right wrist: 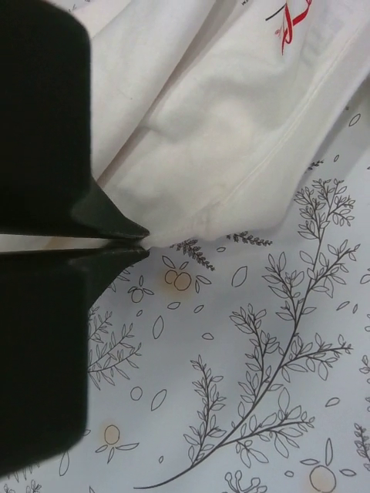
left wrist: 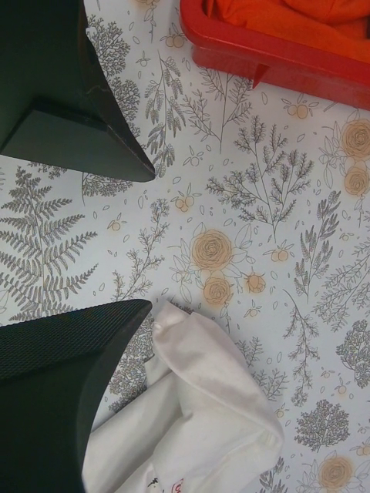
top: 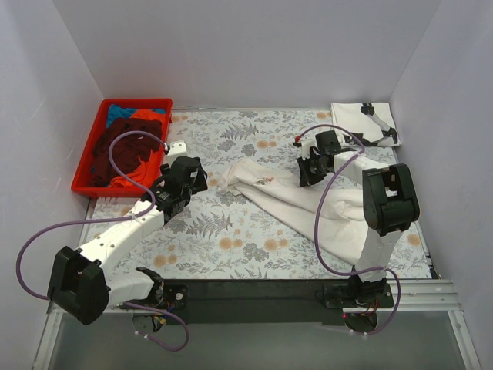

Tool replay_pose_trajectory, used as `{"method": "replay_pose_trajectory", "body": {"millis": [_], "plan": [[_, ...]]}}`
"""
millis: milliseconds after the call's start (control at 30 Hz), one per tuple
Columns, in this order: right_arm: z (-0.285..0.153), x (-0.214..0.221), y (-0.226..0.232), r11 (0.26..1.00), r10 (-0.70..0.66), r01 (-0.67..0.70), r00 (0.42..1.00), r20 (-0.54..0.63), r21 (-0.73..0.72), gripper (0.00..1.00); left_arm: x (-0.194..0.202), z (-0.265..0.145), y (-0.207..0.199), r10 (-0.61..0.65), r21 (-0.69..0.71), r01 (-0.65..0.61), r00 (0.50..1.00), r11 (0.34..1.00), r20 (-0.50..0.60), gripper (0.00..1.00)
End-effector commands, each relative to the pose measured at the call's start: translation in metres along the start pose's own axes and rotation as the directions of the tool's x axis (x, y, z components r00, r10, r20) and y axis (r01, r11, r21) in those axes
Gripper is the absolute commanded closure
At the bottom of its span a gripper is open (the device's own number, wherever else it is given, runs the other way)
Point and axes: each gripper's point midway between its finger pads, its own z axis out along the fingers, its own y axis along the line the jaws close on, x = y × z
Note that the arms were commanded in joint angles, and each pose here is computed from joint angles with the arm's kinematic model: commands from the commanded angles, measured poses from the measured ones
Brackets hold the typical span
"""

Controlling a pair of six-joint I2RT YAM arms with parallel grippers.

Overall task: Fold and stack the t-shirts
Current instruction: Flatten the tshirt out

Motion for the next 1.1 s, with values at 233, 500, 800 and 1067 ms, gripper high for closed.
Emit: {"method": "replay_pose_trajectory", "body": {"millis": [233,500,800,1067], "plan": [[-0.113,-0.153,-0.039,0.948,-0.075,-0.041,0.934,0.348,0.315,0.99,0.002,0.003,0.003,0.006,-0.011,-0.006,1.0,1.0,-0.002,0.39],[-0.276,-0.274,-0.004,0.903,-0.231,-0.049,0.782,0.579,0.426,0.99,0.0,0.002,0.006,0.005,-0.027,-0.005,1.0,1.0,0.011,0.39],[-0.248,-0.187,0.13,0.958,-0.196,0.053,0.841,0.505,0.283,0.99,-0.009,-0.003,0.013,-0.006,-0.053,0.009,0.999,0.999,0.05,0.39],[-0.161,-0.065,0.312,0.953,-0.141,0.205,0.951,0.274,-0.223,0.92,-0.022,-0.011,0.032,-0.025,-0.126,0.04,0.992,0.991,0.123,0.39]]}}
